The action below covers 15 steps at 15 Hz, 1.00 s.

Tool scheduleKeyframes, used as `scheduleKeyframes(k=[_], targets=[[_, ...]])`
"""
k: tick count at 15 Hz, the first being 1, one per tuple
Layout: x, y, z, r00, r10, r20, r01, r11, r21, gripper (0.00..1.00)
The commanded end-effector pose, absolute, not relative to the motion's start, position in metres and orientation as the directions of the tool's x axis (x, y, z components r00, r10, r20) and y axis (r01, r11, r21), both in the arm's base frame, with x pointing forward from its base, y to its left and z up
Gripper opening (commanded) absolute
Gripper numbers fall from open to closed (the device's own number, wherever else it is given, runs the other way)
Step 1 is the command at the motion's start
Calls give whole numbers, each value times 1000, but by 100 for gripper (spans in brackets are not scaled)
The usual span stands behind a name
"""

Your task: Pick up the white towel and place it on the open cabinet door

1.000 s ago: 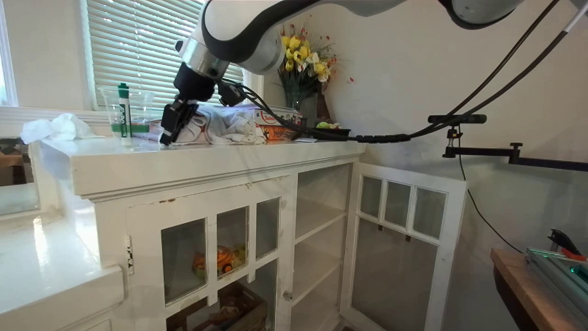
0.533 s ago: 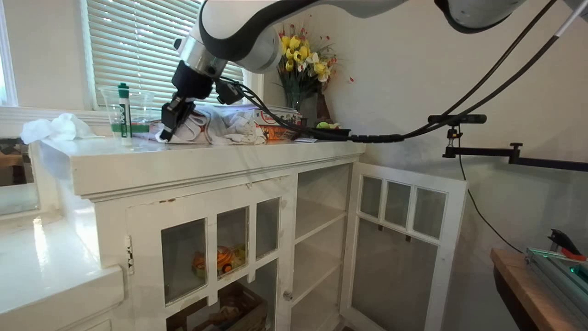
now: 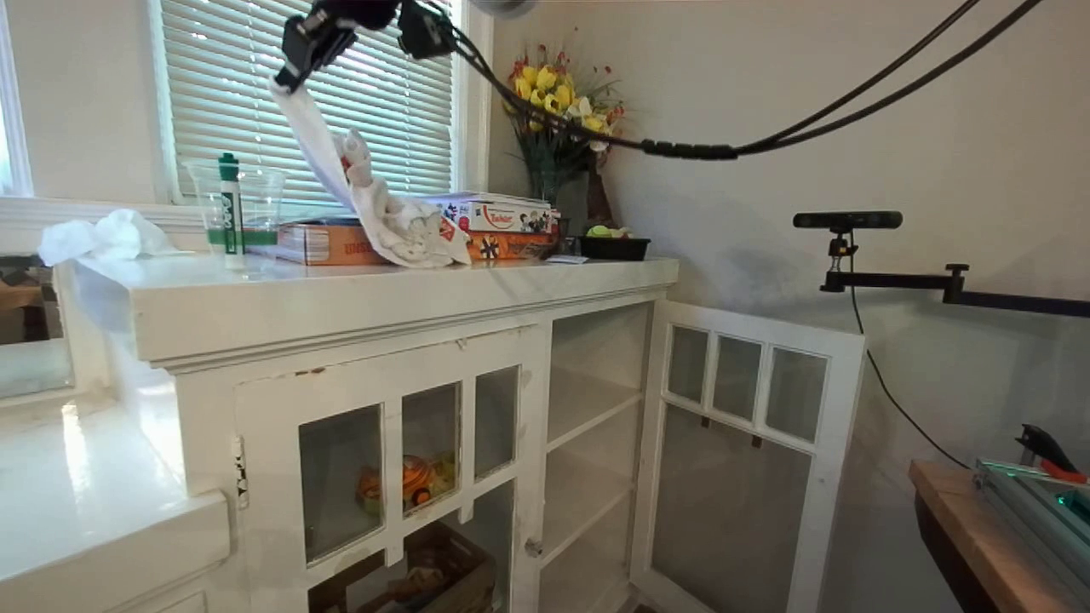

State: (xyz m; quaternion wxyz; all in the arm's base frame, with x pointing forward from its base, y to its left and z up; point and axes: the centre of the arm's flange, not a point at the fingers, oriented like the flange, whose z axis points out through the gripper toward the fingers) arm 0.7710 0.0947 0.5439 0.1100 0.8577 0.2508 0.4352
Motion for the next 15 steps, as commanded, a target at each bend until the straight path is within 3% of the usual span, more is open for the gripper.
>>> scheduleKeyframes(k=[1,11,15], targets=[[701,94,613,419,521,744,179,-850,495,1],[572,44,786,375,412,830,-421,-722,549,1],[525,47,835,333,380,863,-546,-669,505,1]])
